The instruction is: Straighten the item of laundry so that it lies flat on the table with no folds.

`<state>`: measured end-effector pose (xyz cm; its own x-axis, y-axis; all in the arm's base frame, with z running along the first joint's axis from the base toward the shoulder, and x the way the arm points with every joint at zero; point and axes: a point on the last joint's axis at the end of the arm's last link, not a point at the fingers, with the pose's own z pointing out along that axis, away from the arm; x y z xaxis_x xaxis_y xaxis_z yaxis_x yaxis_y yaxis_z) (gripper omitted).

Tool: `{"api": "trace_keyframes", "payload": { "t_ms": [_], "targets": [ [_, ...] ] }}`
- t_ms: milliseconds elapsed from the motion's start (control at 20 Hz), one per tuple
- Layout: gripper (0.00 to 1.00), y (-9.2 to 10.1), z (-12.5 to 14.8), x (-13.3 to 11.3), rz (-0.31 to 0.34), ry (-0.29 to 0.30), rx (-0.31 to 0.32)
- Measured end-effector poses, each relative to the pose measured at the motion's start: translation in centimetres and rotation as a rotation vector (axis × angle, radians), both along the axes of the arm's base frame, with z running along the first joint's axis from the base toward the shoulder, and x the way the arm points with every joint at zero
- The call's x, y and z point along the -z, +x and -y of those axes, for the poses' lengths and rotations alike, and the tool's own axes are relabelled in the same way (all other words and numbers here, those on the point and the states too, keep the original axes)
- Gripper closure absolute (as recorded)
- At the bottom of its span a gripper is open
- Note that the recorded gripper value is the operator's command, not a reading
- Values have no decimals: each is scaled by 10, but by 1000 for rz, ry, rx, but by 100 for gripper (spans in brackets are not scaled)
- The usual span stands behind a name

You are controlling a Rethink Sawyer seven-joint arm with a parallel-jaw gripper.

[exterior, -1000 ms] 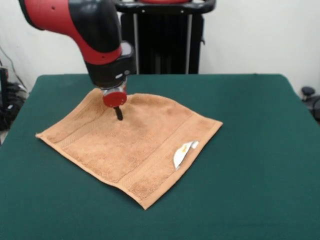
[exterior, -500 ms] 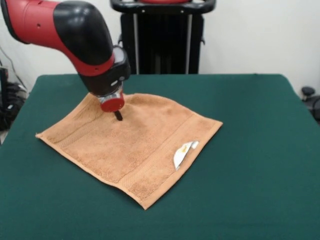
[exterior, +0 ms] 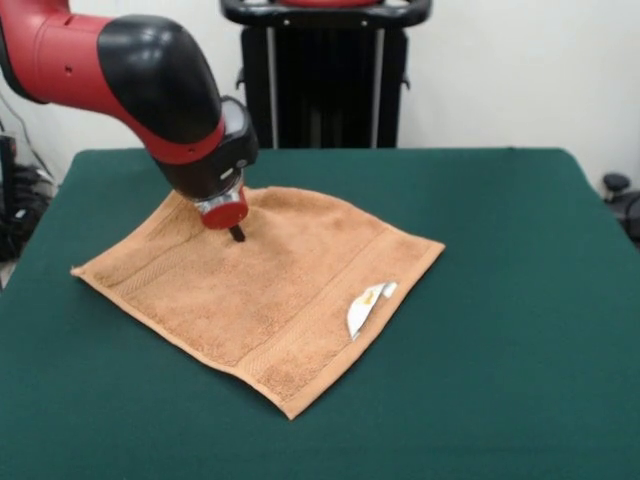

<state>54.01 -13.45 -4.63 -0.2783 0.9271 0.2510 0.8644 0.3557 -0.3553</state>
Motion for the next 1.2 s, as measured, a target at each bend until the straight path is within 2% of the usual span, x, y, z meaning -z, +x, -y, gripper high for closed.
{"api": "trace_keyframes", "payload": {
  "t_ms": [450, 700, 850, 1200],
  "targets": [
    [0, 1, -1, 0, -6, -2, -13],
    [0, 1, -9, -2, 5, -43, -64],
    [0, 3, -19, -4, 35, -97, -125],
    [0, 3, -27, -6, 67, -145, -176]
  ]
}}
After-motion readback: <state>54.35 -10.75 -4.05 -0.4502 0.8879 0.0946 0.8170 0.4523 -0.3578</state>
